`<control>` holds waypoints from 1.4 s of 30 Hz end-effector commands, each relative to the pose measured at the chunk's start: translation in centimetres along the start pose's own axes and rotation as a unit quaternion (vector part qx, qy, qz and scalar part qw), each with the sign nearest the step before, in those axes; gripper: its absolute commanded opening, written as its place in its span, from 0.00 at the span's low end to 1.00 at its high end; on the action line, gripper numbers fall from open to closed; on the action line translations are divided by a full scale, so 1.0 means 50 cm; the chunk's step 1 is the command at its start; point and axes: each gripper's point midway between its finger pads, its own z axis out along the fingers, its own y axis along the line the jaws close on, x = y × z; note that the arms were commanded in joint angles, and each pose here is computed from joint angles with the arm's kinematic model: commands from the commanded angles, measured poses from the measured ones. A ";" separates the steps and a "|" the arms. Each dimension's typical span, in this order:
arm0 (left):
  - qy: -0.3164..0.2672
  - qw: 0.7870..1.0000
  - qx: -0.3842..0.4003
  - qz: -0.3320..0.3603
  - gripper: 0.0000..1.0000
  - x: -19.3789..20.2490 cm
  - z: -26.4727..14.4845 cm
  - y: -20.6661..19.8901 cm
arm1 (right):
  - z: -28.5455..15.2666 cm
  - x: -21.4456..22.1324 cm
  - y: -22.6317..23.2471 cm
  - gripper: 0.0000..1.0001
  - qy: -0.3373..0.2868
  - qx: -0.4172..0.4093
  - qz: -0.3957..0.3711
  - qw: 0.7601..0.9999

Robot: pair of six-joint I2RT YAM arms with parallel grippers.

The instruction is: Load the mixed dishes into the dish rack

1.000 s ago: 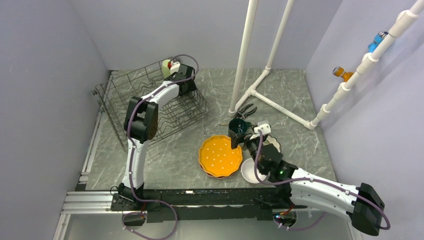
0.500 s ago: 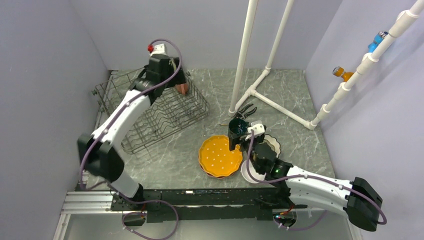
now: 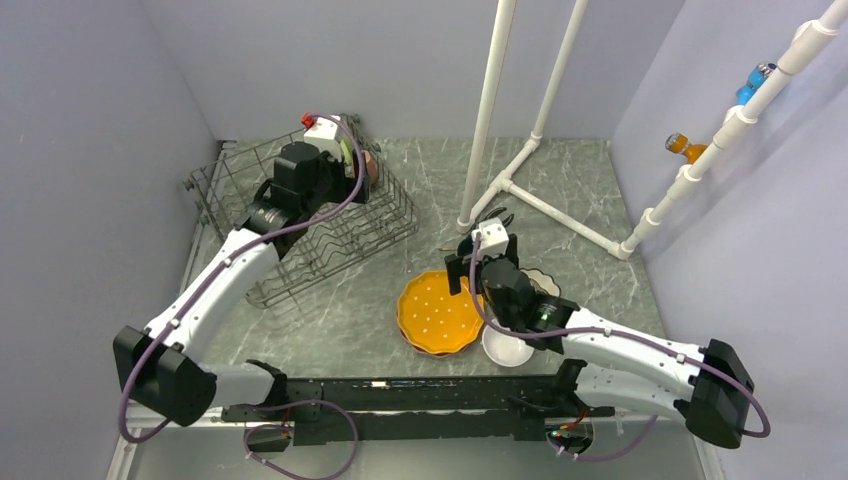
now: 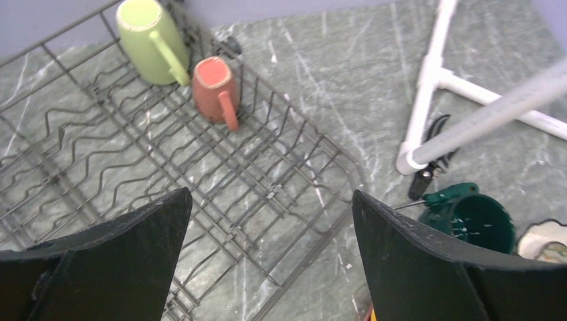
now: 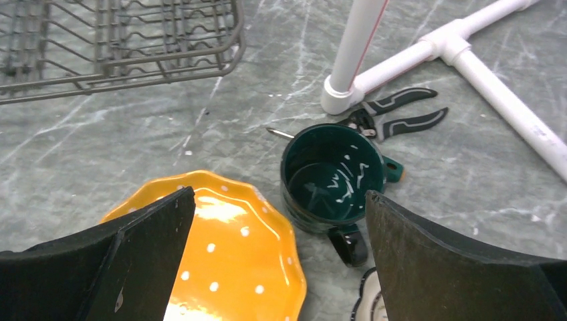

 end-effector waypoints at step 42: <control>-0.075 0.995 0.056 0.027 0.98 -0.082 -0.049 -0.028 | 0.209 0.147 -0.042 0.28 0.259 0.083 0.002 0.962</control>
